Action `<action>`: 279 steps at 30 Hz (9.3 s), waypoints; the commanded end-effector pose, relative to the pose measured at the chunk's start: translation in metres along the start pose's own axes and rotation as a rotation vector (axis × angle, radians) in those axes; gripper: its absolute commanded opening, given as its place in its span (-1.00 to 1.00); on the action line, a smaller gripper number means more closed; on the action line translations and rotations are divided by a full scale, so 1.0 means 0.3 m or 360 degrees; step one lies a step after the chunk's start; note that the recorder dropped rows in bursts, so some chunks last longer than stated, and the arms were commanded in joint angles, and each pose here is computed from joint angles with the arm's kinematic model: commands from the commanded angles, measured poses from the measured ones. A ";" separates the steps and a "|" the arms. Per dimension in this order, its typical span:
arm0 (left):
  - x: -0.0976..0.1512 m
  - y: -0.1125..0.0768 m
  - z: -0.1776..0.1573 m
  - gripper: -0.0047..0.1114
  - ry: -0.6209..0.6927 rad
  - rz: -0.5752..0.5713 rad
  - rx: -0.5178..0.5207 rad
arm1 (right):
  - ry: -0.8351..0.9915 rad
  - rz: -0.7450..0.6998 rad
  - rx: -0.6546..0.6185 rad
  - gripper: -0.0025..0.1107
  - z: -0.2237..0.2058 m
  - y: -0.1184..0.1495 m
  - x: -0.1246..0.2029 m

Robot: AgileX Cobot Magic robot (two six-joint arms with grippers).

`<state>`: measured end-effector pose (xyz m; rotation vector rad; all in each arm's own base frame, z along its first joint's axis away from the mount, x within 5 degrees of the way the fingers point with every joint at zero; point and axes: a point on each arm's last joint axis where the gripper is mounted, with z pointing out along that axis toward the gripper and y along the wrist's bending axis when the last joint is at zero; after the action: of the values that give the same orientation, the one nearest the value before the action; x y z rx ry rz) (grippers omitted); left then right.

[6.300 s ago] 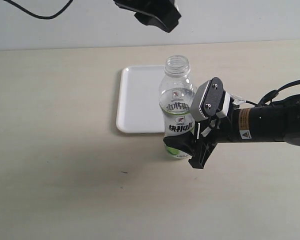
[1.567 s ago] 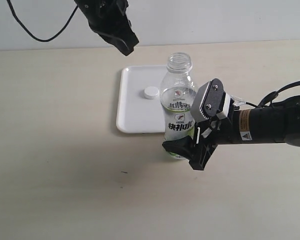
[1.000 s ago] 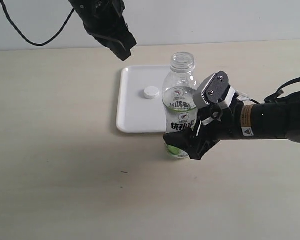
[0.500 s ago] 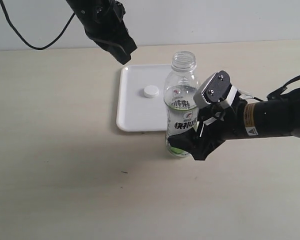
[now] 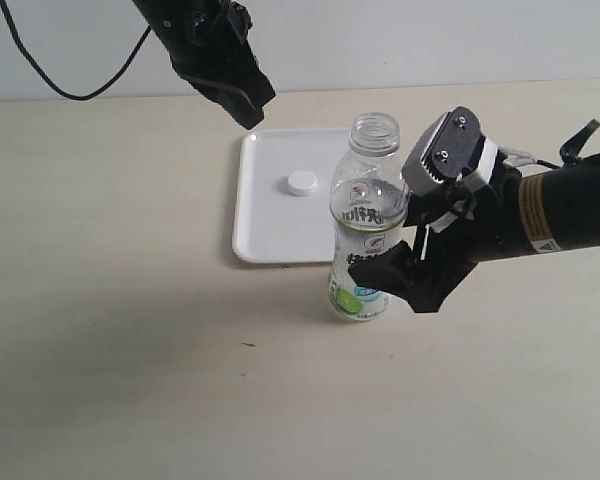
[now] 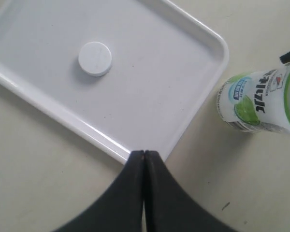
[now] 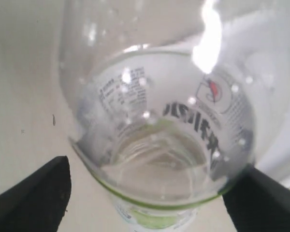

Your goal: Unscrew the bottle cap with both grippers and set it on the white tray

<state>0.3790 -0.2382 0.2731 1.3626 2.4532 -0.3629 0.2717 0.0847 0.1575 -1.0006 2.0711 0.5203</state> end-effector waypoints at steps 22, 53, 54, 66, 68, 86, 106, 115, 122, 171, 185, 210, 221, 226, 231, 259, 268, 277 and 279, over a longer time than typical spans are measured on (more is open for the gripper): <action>-0.011 -0.049 -0.049 -0.92 -0.0154 0.0017 0.0153 | -0.0468 0.0084 0.0256 0.45 -0.417 0.201 -0.205; 0.715 -0.582 -0.362 -0.92 -0.1531 0.0154 0.0148 | -0.0587 0.0293 -0.0169 0.45 -0.482 0.459 -0.010; 0.744 -0.598 -0.368 -0.92 -0.1588 0.0160 0.0142 | -0.0619 0.0354 -0.0191 0.45 -0.482 0.461 -0.011; 0.978 -0.674 -0.288 -0.92 -0.1828 0.0040 0.0091 | -0.0614 0.0415 -0.0255 0.26 -0.481 0.471 -0.009; 0.989 -0.676 -0.271 -0.92 -0.1812 0.0034 0.0101 | -0.0610 0.0408 -0.0250 -0.43 -0.481 0.470 -0.008; 0.989 -0.673 -0.271 -0.92 -0.1810 0.0044 0.0075 | -0.0706 0.0600 0.0028 -0.95 -0.485 0.409 -0.017; 0.989 -0.673 -0.271 -0.92 -0.1810 0.0044 0.0075 | -0.0749 0.0733 0.0369 -0.95 -0.496 0.343 -0.006; 0.989 -0.673 -0.271 -0.92 -0.1810 0.0044 0.0075 | -0.0999 0.0527 0.1070 -0.95 -0.628 0.353 0.094; 0.989 -0.673 -0.271 -0.92 -0.1810 0.0044 0.0075 | -0.1234 0.0468 0.1273 -0.95 -0.635 0.414 0.240; 0.989 -0.673 -0.271 -0.92 -0.1810 0.0044 0.0075 | -0.1126 0.0473 0.1401 -0.95 -0.617 0.402 0.288; 0.989 -0.673 -0.271 -0.92 -0.1810 0.0044 0.0075 | -0.1078 0.0505 0.1393 -0.95 -0.610 0.402 0.296; 1.175 -0.552 -0.241 -0.92 -0.1942 -0.0383 -0.1116 | -0.1078 0.0505 0.1393 -0.95 -0.610 0.402 0.296; 1.161 -0.571 -0.238 -0.92 -0.1954 -0.0249 -0.1053 | -0.1078 0.0505 0.1393 -0.95 -0.610 0.402 0.296; 1.179 -0.549 -0.233 -0.92 -0.1950 -0.0532 -0.1022 | -0.1078 0.0505 0.1393 -0.95 -0.610 0.402 0.296; 1.200 -0.522 -0.250 -0.92 -0.1996 -0.0712 -0.1154 | -0.1078 0.0505 0.1393 -0.95 -0.610 0.402 0.296; 1.208 -0.520 -0.225 -0.92 -0.1885 -0.0796 -0.1089 | -0.1078 0.0505 0.1393 -0.95 -0.610 0.402 0.296; 1.208 -0.520 -0.225 -0.92 -0.1884 -0.0794 -0.1091 | -0.1078 0.0505 0.1393 -0.95 -0.610 0.402 0.296; 1.208 -0.520 -0.225 -0.92 -0.1884 -0.0794 -0.1091 | -0.1080 0.0503 0.1393 -0.95 -0.610 0.402 0.296; 1.208 -0.520 -0.225 -0.92 -0.1884 -0.0794 -0.1091 | -0.1078 0.0505 0.1393 -0.95 -0.610 0.402 0.296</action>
<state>0.0554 -0.0130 0.2058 0.1007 1.5709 -0.2628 0.0568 0.0004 0.2075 0.0367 1.5599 0.0513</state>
